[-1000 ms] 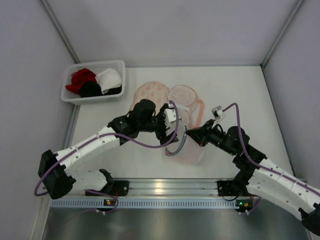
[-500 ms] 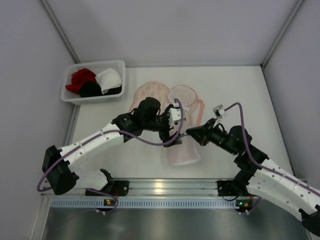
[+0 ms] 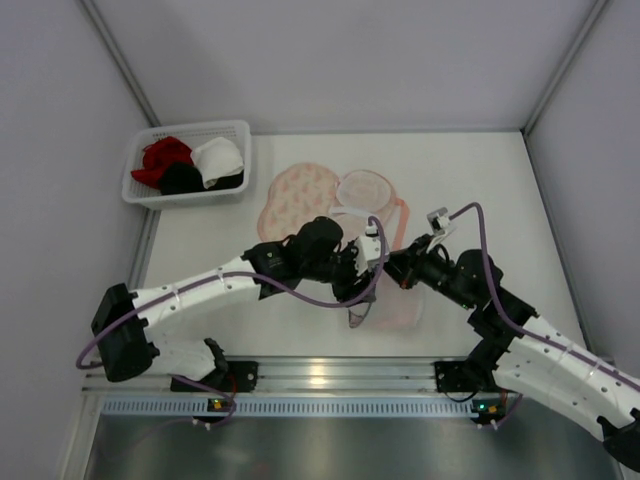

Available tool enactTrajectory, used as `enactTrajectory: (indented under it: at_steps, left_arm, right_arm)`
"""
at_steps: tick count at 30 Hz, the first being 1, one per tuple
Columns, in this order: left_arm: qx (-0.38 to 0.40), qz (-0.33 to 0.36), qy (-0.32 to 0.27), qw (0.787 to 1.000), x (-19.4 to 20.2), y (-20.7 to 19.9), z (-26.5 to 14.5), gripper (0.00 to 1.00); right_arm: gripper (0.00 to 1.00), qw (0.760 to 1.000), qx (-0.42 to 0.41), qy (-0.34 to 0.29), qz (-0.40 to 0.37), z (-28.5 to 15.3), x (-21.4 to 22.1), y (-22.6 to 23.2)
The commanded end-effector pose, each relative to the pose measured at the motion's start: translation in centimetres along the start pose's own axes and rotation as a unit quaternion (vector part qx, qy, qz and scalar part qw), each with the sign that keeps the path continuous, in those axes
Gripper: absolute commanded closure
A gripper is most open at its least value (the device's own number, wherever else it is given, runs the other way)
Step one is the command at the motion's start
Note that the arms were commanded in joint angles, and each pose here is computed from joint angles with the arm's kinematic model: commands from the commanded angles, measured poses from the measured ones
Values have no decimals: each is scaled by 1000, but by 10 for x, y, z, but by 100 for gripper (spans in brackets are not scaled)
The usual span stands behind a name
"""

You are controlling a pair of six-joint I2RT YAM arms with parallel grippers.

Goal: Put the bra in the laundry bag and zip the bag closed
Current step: Zip the zipper on the laundry bag.

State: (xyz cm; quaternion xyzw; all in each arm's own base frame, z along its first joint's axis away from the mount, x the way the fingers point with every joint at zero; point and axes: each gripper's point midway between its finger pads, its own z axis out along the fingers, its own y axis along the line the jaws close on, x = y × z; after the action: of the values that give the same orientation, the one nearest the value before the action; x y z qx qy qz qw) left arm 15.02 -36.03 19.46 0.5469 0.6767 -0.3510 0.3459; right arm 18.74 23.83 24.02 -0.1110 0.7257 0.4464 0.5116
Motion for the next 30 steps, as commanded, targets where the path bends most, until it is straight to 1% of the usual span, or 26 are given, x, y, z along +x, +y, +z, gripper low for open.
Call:
enactTrajectory:
  at_steps: [1,3,4,7,8,9,10,15,16,18,19,21,22,24,25,28,30]
  left_arm:
    - [-3,-5,-47,999,-20,-6,-5,39]
    - [-15,-5,-59,998,-23,-5,-13,30]
    - [-24,-3,-68,997,-27,-4,-18,20]
    - [-77,5,-77,994,-29,11,-31,11]
    - [-90,15,-76,993,-28,15,-35,9]
    - [-119,18,-76,990,-28,24,-41,9]
    - [-131,29,-88,987,-35,26,-51,6]
    - [-208,68,-109,970,-51,53,-84,5]
    - [-245,81,-98,961,-50,67,-89,5]
    - [-274,95,-83,953,-51,79,-90,6]
    - [-283,109,-57,951,-43,88,-82,7]
    - [-271,124,-32,954,-36,91,-70,8]
    - [-254,126,2,959,-20,93,-53,11]
    - [-235,119,24,964,-11,93,-38,14]
    - [-226,106,45,967,2,94,-27,17]
    - [-198,91,47,975,10,84,-17,20]
    - [-172,87,26,981,3,70,-20,20]
  right_arm:
    - [100,999,-12,-53,-8,1,-39,15]
    - [100,998,-15,-53,-7,2,-40,16]
    - [100,998,-17,-53,-9,1,-40,17]
    - [100,998,-23,-52,-13,0,-39,19]
    - [100,998,-29,-50,-14,0,-37,20]
    - [100,998,-32,-49,-15,-1,-36,21]
    - [100,998,-37,-47,-16,-1,-35,22]
    - [100,998,-50,-41,-26,-1,-33,26]
    - [100,997,-53,-39,-27,-1,-32,27]
    - [100,997,-58,-38,-32,-1,-32,29]
    - [100,997,-61,-36,-32,-1,-32,30]
    - [100,997,-60,-37,-33,-1,-32,29]
    - [100,997,-61,-36,-33,-1,-32,30]
    - [100,997,-62,-38,-35,-2,-34,31]
    - [100,997,-61,-39,-35,-3,-35,31]
    - [100,997,-56,-39,-37,-4,-36,30]
    - [100,997,-52,-38,-39,-5,-35,28]
